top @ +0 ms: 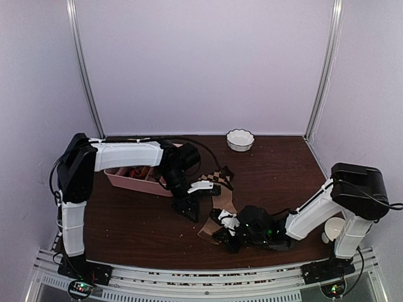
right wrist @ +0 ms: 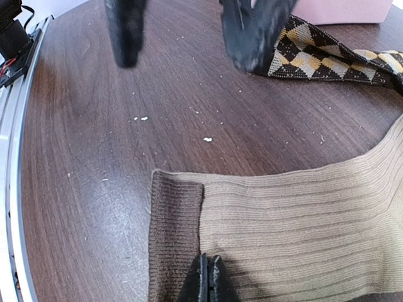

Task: Roll the socks
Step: Roll the sock at the center of the board.

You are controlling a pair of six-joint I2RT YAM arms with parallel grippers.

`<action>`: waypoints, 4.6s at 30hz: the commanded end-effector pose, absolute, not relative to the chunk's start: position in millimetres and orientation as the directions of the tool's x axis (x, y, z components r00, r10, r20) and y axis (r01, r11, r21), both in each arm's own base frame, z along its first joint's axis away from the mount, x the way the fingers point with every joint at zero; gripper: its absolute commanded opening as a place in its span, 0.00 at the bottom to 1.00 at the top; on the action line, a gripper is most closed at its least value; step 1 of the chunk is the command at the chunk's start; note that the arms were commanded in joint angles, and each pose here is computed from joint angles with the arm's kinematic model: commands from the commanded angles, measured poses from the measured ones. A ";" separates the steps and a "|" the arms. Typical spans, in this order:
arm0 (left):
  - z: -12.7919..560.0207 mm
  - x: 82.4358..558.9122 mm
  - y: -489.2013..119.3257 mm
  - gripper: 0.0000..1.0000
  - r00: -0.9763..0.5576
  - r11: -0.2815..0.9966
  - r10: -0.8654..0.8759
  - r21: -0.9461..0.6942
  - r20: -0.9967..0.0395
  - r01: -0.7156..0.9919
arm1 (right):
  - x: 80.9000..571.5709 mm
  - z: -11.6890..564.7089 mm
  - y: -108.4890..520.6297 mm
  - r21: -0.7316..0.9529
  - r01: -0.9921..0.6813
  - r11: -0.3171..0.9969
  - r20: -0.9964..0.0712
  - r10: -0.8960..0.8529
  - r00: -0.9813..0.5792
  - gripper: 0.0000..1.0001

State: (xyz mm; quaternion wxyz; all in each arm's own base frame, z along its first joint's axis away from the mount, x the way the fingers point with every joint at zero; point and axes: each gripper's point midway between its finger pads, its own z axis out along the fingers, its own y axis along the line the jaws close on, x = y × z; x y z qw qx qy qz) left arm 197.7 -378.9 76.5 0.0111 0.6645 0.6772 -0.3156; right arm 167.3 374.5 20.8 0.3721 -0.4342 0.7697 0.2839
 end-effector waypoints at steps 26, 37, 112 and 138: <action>17.7 172.4 -389.2 0.35 0.455 -0.442 0.795 0.130 -0.401 0.887 | 139.7 -44.8 333.1 0.315 -0.794 0.519 -0.660 -0.482 -0.577 0.00; 12.7 163.1 -391.9 0.16 0.470 -0.461 0.788 0.124 -0.398 0.879 | 146.8 -33.7 337.7 0.399 -0.757 0.517 -0.663 -0.408 -0.628 0.00; 35.4 211.7 -381.0 0.31 0.022 -0.107 0.914 -0.187 -0.406 0.976 | 136.6 -18.9 340.8 0.349 -0.838 0.420 -0.640 -0.546 -0.540 0.00; 20.2 165.2 -403.4 0.24 0.453 -0.454 0.789 0.104 -0.415 0.885 | 124.5 -57.6 311.5 0.461 -0.718 0.522 -0.456 -0.555 -0.696 0.00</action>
